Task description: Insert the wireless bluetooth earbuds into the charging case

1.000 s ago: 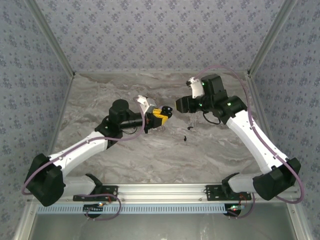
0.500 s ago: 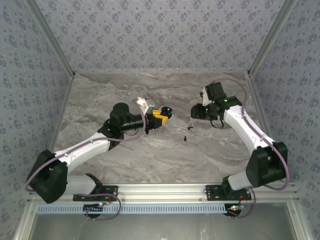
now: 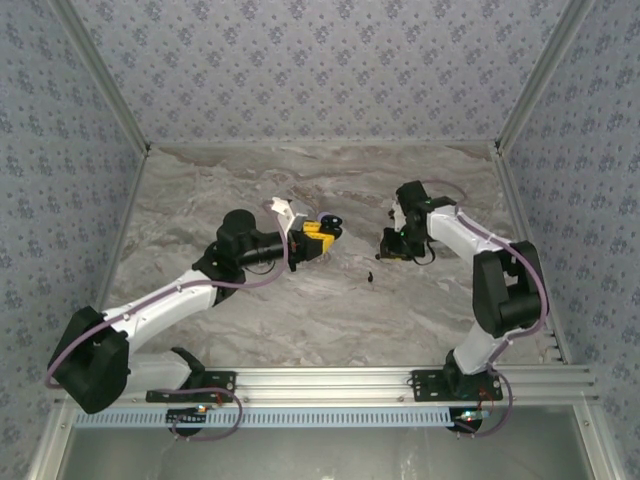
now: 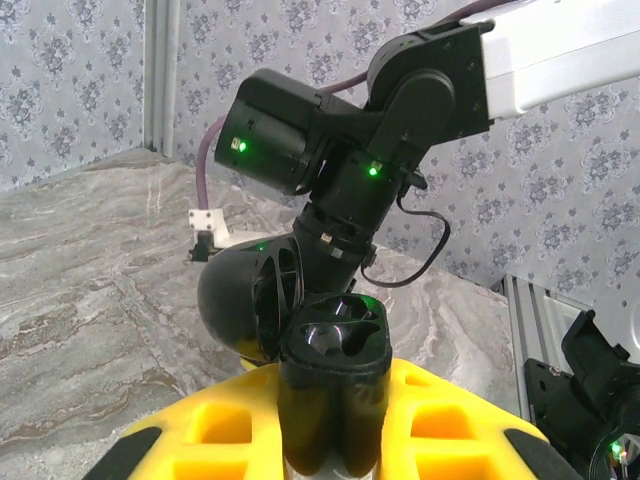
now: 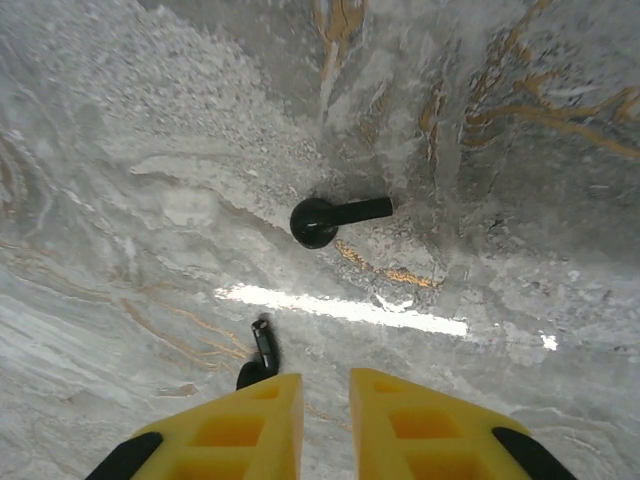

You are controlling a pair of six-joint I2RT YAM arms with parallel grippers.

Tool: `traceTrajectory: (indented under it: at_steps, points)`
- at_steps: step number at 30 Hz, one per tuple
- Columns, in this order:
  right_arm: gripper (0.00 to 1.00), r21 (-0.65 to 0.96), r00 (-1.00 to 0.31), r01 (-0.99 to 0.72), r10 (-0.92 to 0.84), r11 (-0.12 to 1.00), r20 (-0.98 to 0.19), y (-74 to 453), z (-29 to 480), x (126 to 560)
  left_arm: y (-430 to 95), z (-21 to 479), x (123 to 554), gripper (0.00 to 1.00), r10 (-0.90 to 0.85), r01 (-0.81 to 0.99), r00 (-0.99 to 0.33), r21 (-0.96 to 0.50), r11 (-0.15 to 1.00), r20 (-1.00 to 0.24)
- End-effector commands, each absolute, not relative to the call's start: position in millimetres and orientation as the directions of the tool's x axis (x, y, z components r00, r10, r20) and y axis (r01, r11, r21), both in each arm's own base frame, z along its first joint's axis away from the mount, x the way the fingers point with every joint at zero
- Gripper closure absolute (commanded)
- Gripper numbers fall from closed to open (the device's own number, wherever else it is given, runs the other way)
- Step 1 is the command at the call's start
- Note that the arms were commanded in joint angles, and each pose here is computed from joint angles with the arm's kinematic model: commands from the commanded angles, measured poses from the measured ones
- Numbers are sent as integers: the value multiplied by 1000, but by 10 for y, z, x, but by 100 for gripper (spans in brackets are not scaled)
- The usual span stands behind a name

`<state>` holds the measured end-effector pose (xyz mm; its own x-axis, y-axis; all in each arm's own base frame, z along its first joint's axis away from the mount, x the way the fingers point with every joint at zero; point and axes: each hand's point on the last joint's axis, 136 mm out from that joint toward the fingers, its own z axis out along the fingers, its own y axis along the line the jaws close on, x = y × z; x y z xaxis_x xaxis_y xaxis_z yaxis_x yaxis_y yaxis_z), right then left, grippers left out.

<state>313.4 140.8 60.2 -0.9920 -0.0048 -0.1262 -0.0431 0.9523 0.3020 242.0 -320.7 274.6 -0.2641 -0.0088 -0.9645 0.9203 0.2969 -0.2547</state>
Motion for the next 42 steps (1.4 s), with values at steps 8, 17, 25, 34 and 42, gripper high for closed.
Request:
traceTrajectory:
  at_steps: [8,17,25,34,42]
  points:
    - [89,288,-992,18,53,957,-115,1501,325,3255,-3171,2866,2345,84,-30,928,-234,-233,290,-972]
    - [92,233,-987,59,92,971,-132,1476,209,3358,-3165,2861,2351,84,-27,926,-235,-233,297,-972]
    - [92,239,-986,67,102,969,-134,1537,144,3432,-3163,2856,2347,84,-23,926,-237,-233,298,-971]
    - [92,325,-982,51,107,944,-154,1736,172,3584,-3152,2863,2349,84,-17,925,-233,-227,305,-972]
    - [84,369,-980,-66,9,927,-200,1888,367,3559,-3155,2862,2354,84,-16,924,-234,-228,306,-972]
